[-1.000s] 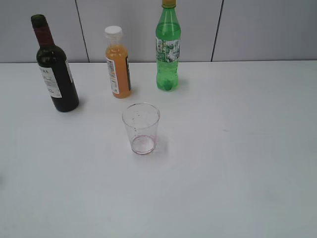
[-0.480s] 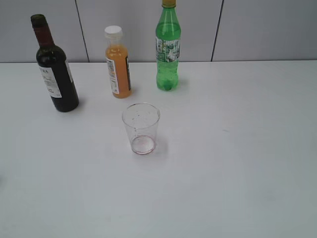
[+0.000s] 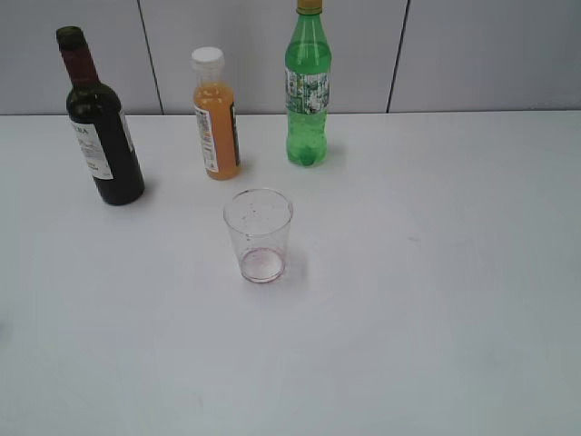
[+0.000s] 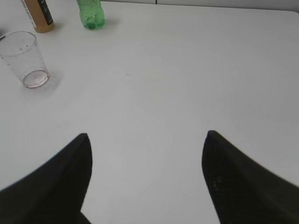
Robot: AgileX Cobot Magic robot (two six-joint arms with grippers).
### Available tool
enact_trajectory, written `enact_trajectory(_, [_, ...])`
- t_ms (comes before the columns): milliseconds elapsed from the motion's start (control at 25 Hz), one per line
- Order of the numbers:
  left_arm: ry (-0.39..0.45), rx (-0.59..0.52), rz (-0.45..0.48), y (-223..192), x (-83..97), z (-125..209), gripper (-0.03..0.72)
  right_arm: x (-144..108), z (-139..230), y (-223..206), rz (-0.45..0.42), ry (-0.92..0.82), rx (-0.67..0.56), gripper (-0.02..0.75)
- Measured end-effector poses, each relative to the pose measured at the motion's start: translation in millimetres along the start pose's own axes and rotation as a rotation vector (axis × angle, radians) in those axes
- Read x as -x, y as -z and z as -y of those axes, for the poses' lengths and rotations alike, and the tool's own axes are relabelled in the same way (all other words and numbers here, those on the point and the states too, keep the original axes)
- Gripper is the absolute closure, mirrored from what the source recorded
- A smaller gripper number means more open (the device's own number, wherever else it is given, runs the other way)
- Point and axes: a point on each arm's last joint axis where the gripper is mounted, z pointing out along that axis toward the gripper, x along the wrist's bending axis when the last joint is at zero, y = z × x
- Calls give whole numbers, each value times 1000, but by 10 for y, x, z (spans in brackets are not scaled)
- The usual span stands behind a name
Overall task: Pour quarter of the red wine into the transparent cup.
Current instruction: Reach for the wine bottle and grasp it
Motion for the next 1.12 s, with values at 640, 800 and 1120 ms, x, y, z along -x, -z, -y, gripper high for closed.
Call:
enact_trajectory(640, [-36,179,-22,-402,-53,-644,29,0,0,0,0,2,0,152])
enact_trajectory(800, [-47,243,-59,-665,-116,-873,34,0,0,0,0,2,0,152])
enact_trajectory(1120, [-33,287,-126,-1242,-259,-1059,46,0,0,0,0,1,0,152])
